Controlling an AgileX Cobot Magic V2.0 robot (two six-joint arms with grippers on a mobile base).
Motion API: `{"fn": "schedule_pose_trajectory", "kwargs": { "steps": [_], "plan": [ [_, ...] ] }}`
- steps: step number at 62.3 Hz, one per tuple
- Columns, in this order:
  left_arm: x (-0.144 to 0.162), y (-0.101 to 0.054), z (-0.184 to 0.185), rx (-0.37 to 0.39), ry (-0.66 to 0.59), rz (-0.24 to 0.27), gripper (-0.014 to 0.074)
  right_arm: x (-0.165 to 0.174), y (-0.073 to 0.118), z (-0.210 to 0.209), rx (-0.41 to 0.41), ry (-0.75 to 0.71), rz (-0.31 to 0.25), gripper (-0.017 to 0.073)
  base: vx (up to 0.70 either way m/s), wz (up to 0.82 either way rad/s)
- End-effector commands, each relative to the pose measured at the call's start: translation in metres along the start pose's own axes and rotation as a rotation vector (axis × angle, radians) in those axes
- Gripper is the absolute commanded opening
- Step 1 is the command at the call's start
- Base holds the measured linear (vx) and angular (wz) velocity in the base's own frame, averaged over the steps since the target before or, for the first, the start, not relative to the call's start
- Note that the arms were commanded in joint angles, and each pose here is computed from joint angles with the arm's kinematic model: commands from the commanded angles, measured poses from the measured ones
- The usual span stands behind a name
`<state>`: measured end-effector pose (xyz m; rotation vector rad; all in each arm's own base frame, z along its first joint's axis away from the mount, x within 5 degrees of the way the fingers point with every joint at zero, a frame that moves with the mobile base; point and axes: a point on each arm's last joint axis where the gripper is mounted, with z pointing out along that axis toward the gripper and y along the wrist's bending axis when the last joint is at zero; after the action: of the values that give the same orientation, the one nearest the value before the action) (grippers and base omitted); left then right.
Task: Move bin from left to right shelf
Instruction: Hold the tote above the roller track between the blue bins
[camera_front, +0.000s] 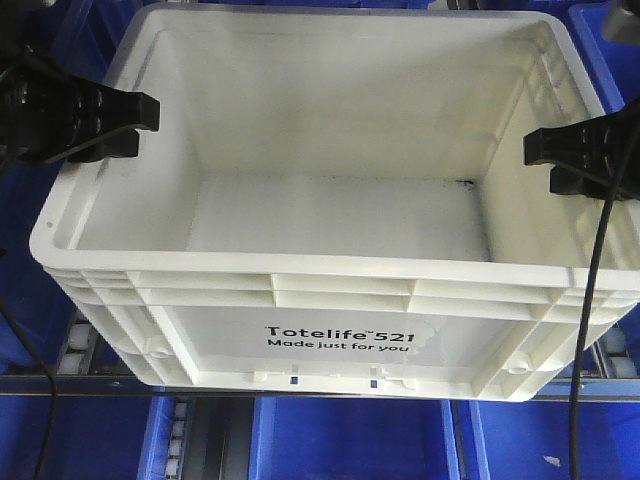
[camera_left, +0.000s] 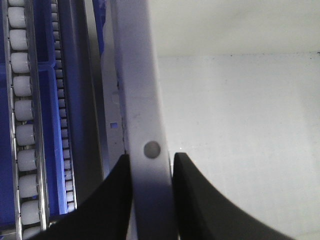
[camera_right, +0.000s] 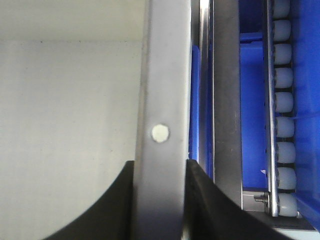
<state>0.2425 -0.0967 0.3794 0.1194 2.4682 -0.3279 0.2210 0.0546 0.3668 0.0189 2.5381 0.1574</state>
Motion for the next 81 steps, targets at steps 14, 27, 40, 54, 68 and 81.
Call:
{"fn": "schedule_pose_trajectory", "kwargs": {
  "steps": [14, 27, 40, 54, 68, 81],
  "plan": [
    [-0.0140, -0.0011, -0.0253, 0.014, -0.171, 0.036, -0.0006, -0.0157, -0.0024, -0.0228, 0.000, -0.190, -0.035, -0.0001, 0.00, 0.00],
    [-0.0140, -0.0011, -0.0253, 0.014, -0.171, 0.036, -0.0006, -0.0157, -0.0024, -0.0228, 0.000, -0.190, -0.035, -0.0001, 0.00, 0.00],
    [-0.0140, -0.0011, -0.0253, 0.014, -0.171, 0.036, -0.0006, -0.0157, -0.0024, -0.0228, 0.000, -0.190, -0.035, -0.0001, 0.00, 0.00],
    [-0.0140, -0.0011, -0.0253, 0.014, -0.171, 0.036, -0.0006, -0.0157, -0.0024, -0.0228, 0.000, -0.190, -0.035, -0.0001, 0.00, 0.00],
    [-0.0143, -0.0012, -0.0253, 0.014, -0.175, 0.036, -0.0006, -0.0159, -0.0023, -0.0228, -0.001, -0.191, -0.032, -0.0001, 0.00, 0.00],
    [-0.0189, -0.0020, -0.0259, 0.022, -0.225, 0.041, -0.0006, -0.0183, -0.0020, -0.0233, -0.003, -0.219, -0.037, -0.0001, 0.00, 0.00]
  ]
}}
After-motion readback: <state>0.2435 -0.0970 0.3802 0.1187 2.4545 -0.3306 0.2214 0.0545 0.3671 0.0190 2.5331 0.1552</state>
